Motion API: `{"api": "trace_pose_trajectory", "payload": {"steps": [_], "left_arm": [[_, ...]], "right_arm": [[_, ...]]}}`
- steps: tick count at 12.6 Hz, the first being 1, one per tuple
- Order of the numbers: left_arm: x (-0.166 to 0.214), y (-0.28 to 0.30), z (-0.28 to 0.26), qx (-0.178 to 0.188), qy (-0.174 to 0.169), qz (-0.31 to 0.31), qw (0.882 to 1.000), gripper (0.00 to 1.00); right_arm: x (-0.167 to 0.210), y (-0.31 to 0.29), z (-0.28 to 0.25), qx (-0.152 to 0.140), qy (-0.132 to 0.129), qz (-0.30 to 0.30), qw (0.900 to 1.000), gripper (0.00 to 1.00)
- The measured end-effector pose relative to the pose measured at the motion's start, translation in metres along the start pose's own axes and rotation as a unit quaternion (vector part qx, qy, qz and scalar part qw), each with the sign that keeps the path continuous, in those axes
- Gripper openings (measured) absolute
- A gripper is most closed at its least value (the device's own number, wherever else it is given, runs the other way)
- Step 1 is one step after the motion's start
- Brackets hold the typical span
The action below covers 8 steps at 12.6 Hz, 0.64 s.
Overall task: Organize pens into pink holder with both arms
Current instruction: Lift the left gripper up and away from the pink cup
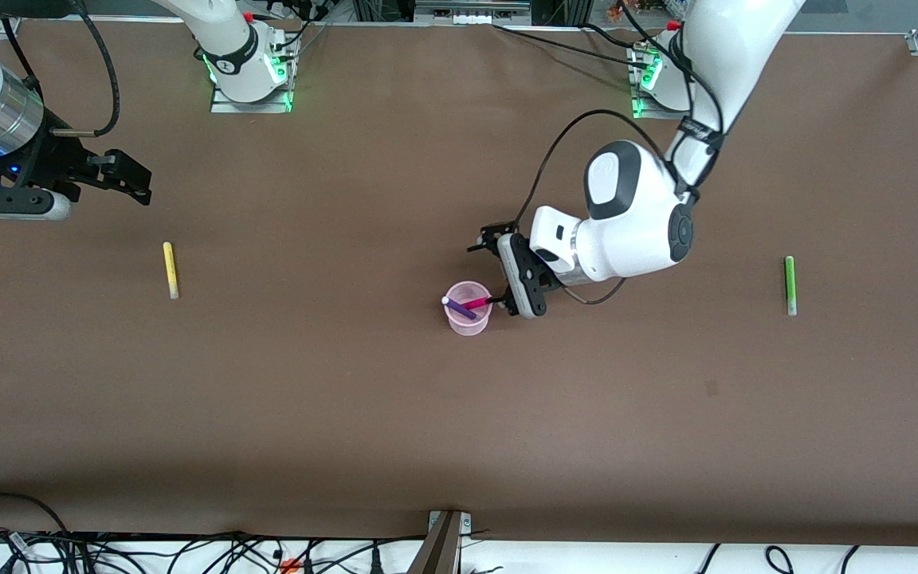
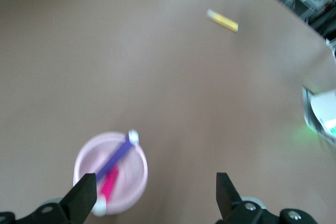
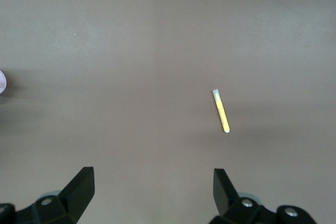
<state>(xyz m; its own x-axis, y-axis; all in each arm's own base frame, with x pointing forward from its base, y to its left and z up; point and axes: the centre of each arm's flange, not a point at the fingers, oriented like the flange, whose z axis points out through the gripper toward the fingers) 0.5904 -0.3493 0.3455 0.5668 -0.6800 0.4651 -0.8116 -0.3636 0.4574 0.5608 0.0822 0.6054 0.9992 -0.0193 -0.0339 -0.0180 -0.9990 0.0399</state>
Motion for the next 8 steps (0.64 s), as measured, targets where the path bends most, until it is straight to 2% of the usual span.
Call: {"api": "trace_pose_trajectory", "payload": {"steps": [2, 4, 5, 6, 7, 8], "left_arm": [[-0.007, 0.011, -0.033, 0.021, -0.096, -0.017, 0.995, 1.0], [-0.013, 0.027, -0.057, 0.069, -0.199, -0.031, 0.977, 1.0], [-0.02, 0.031, -0.065, 0.108, -0.258, -0.05, 0.959, 1.0], [-0.028, 0.032, -0.071, 0.157, -0.315, -0.072, 0.933, 1.0], [-0.037, 0.03, -0.077, 0.204, -0.361, -0.094, 0.905, 1.0], [-0.045, 0.026, -0.081, 0.239, -0.391, -0.117, 0.881, 1.0]], "right_arm": [[0.0, 0.0, 0.0, 0.0, 0.0, 0.0, 1.0, 1.0], [0.0, 0.0, 0.0, 0.0, 0.0, 0.0, 1.0, 1.0], [0.0, 0.0, 0.0, 0.0, 0.0, 0.0, 1.0, 1.0], [0.0, 0.0, 0.0, 0.0, 0.0, 0.0, 1.0, 1.0], [0.0, -0.001, 0.0, 0.0, 0.0, 0.0, 1.0, 1.0], [0.0, -0.001, 0.0, 0.0, 0.0, -0.001, 1.0, 1.0]]}}
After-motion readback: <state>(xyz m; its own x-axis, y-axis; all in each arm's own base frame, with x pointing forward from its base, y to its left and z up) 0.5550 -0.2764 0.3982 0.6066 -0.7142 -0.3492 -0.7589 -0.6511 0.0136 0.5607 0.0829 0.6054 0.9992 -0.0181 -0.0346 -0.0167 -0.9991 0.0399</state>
